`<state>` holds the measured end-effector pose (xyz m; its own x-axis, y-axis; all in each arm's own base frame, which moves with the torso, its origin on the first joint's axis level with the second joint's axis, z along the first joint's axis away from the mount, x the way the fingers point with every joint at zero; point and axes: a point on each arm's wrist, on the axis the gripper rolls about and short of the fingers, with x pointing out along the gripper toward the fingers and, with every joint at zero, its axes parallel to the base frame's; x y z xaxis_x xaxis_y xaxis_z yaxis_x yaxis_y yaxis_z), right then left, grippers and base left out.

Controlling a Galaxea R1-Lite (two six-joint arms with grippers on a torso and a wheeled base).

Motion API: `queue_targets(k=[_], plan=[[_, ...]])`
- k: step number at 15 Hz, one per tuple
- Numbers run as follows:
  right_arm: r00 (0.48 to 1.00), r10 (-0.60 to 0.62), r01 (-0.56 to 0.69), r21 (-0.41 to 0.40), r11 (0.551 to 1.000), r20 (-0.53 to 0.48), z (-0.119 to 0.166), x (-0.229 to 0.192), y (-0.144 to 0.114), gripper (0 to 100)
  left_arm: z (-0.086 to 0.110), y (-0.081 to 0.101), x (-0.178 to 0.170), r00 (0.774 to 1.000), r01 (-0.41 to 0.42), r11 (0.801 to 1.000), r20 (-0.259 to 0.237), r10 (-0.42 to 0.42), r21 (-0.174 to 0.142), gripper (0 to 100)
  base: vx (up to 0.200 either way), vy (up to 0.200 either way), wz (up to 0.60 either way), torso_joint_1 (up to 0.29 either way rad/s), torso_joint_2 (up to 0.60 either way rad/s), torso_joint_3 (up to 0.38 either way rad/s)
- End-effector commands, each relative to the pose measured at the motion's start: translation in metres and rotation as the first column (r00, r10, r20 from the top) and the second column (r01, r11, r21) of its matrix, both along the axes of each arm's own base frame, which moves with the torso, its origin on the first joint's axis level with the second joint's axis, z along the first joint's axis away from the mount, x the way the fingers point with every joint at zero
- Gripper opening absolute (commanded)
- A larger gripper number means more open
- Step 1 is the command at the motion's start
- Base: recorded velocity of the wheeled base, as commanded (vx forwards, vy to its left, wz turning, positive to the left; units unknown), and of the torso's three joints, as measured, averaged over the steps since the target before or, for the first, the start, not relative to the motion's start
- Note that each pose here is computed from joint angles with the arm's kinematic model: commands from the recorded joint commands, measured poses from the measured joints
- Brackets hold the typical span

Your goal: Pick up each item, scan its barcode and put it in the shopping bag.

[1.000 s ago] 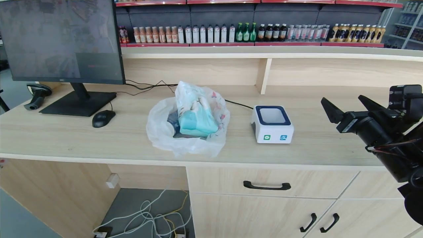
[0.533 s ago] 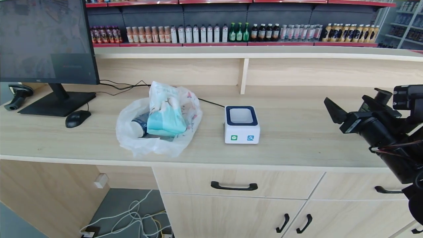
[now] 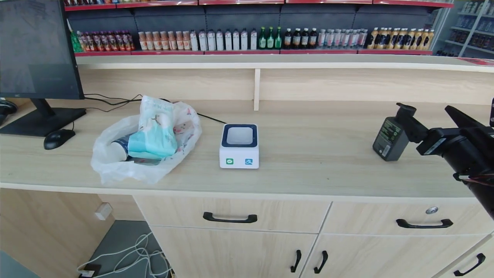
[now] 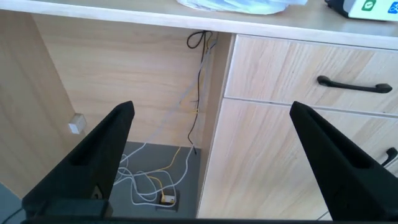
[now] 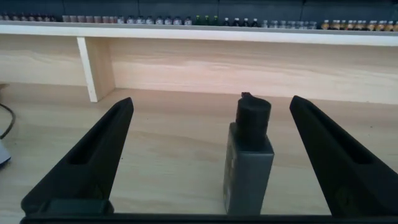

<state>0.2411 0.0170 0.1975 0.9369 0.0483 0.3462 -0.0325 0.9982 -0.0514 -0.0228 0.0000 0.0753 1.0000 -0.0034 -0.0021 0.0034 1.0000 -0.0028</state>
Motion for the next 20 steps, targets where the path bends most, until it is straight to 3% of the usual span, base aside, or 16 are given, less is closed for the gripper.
queue_targets(k=[1,6,8,11,16,20], plan=[[1.0,0.014,-0.014,-0.002,1.0,0.001,0.0,-0.004,0.002,100,0.0,0.0,0.0,1.0,0.0,1.0,0.001,0.0,0.0,100,0.0,-0.2,0.0,0.002,0.0,0.002],[0.994,0.079,-0.08,-0.023,0.997,-0.07,-0.018,0.013,0.022,100,0.0,0.0,0.0,1.0,0.0,1.0,0.002,0.0,0.0,100,0.0,-0.2,0.0,0.001,0.0,0.002],[0.992,0.08,-0.082,-0.015,0.997,-0.095,-0.025,0.016,0.033,100,0.0,0.0,0.0,1.0,0.0,1.0,0.002,0.0,0.001,100,0.2,-0.2,0.0,-0.002,0.01,0.005],[0.99,0.07,-0.065,0.039,0.997,-0.124,-0.032,0.023,0.054,100,0.0,0.0,0.0,1.0,0.0,1.0,0.002,0.0,0.001,100,0.2,0.0,0.0,-0.01,0.0,0.004],[0.986,0.073,-0.07,0.024,0.997,-0.149,-0.043,0.039,0.062,100,0.0,0.0,0.0,1.0,0.0,1.0,0.002,0.0,0.001,100,0.0,0.0,0.0,0.0,0.0,0.0],[0.986,0.074,-0.069,0.036,0.997,-0.149,-0.039,0.025,0.057,100,0.0,0.0,0.0,1.0,0.0,1.0,0.002,0.0,0.001,100,0.0,0.0,0.0,0.0,0.0,0.0]])
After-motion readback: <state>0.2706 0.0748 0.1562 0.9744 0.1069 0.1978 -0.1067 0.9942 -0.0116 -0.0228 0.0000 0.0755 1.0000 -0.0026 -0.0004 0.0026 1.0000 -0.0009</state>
